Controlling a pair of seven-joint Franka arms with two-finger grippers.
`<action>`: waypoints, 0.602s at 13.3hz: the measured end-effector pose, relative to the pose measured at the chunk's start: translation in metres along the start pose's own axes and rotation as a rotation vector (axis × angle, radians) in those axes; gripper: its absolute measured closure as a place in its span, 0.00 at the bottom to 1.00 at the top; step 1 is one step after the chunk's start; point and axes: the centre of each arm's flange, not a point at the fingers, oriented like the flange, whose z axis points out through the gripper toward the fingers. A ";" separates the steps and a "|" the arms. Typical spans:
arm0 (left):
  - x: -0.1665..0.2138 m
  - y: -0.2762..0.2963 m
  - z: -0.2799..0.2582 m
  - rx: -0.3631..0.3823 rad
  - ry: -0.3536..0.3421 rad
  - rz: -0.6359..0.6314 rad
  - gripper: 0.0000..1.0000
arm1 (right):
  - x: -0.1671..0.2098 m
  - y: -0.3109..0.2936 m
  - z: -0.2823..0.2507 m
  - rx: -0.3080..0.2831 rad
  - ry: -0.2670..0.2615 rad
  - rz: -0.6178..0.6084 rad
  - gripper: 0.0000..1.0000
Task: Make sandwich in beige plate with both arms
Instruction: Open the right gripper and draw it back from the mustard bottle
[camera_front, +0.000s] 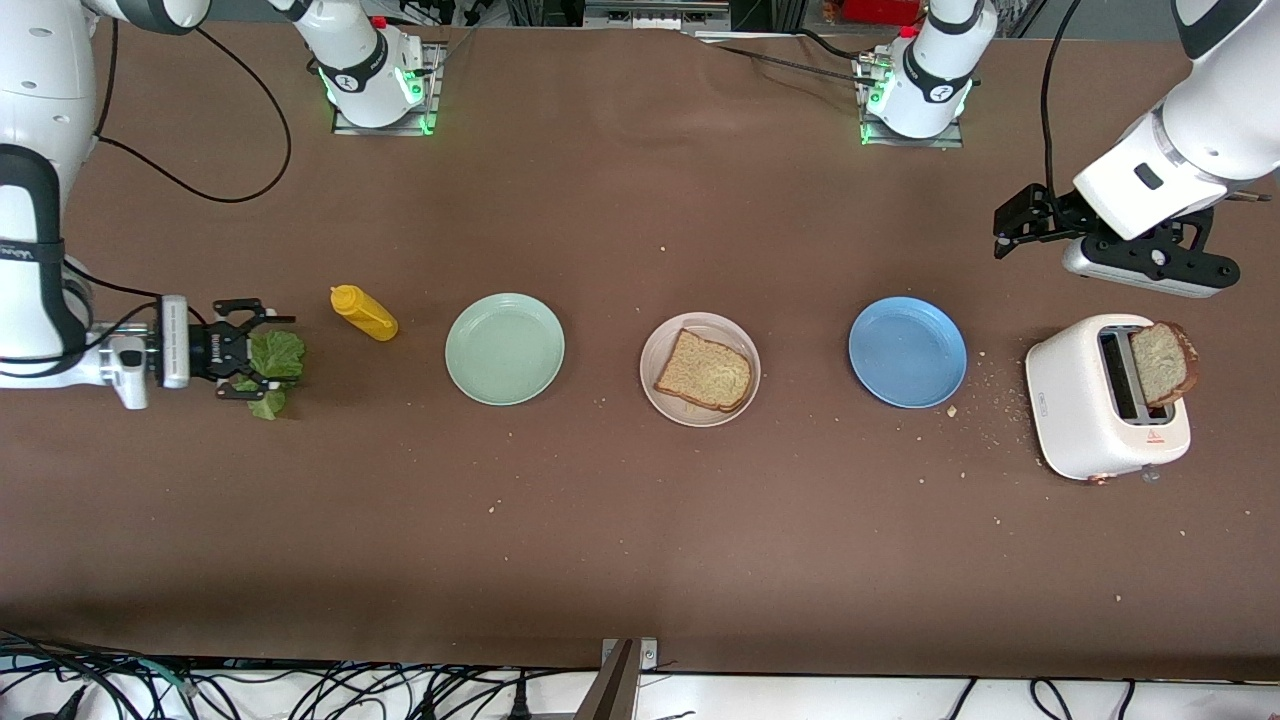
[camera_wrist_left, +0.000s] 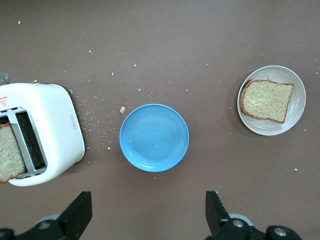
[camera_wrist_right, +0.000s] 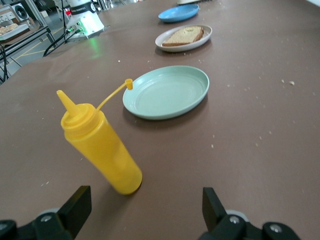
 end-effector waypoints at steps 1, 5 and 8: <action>0.000 0.000 0.000 0.000 0.000 0.000 0.00 | 0.000 -0.002 -0.017 -0.010 -0.033 0.038 0.01; 0.000 0.000 0.000 0.000 0.000 0.000 0.00 | 0.048 0.001 -0.095 -0.090 -0.213 0.272 0.01; 0.000 0.000 0.000 0.000 0.000 0.000 0.00 | 0.112 -0.010 -0.141 -0.182 -0.356 0.500 0.01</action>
